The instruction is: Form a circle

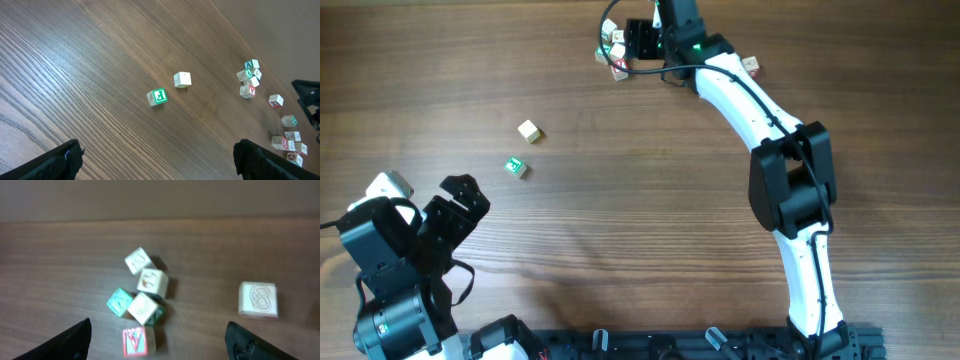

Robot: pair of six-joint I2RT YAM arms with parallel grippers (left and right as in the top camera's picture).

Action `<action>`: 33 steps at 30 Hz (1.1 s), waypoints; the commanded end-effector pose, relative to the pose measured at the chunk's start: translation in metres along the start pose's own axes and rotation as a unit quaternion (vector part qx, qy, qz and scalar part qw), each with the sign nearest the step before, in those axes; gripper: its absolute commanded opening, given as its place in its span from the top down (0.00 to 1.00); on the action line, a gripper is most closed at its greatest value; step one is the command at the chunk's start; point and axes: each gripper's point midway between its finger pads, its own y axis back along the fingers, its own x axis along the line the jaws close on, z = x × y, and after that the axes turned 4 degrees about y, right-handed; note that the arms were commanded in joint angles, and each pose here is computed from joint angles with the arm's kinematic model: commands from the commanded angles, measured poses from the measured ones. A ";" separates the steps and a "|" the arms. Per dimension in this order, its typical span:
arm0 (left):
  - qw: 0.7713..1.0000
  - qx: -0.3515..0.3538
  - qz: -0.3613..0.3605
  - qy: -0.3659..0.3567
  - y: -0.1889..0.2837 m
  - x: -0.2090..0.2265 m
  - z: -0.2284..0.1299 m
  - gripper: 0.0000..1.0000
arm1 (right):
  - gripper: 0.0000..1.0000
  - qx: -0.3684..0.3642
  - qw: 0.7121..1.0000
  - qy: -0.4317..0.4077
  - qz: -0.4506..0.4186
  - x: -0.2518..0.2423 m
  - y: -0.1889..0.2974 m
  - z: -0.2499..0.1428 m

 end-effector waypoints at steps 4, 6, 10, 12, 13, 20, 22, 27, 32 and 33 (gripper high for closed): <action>1.000 -0.002 0.000 -0.009 0.000 0.000 0.001 0.00 | 0.14 0.014 0.999 0.034 0.012 0.011 -0.052 -0.048; 1.000 -0.002 0.000 -0.009 0.000 0.000 0.001 0.00 | 0.14 0.022 0.999 0.036 0.018 0.014 -0.061 -0.060; 1.000 -0.002 0.000 -0.009 0.000 0.000 0.001 0.00 | 0.15 0.025 0.999 0.035 0.019 0.014 -0.074 -0.074; 1.000 -0.002 0.000 -0.009 0.000 0.000 0.001 0.00 | 0.20 0.036 0.998 0.038 0.027 0.017 -0.080 -0.087; 1.000 -0.002 0.000 -0.009 0.000 0.001 0.001 0.00 | 0.20 0.041 0.998 0.045 0.034 0.022 -0.082 -0.092; 1.000 -0.002 0.000 -0.009 0.000 0.001 0.001 0.00 | 0.63 0.048 0.996 0.071 0.003 0.033 -0.088 -0.109; 1.000 -0.002 0.000 -0.009 0.000 0.000 0.001 0.00 | 0.72 0.055 0.996 0.071 0.002 0.034 -0.087 -0.112; 1.000 -0.001 0.000 -0.009 0.000 0.000 0.001 0.00 | 0.88 0.104 0.992 0.068 0.031 0.053 -0.050 -0.106; 1.000 -0.002 0.000 -0.009 0.000 0.000 0.001 0.00 | 0.90 0.171 0.978 0.068 0.097 0.090 -0.007 -0.115; 1.000 -0.001 0.000 -0.009 0.000 0.000 0.001 0.00 | 0.90 0.196 0.972 0.075 0.109 0.097 -0.001 -0.129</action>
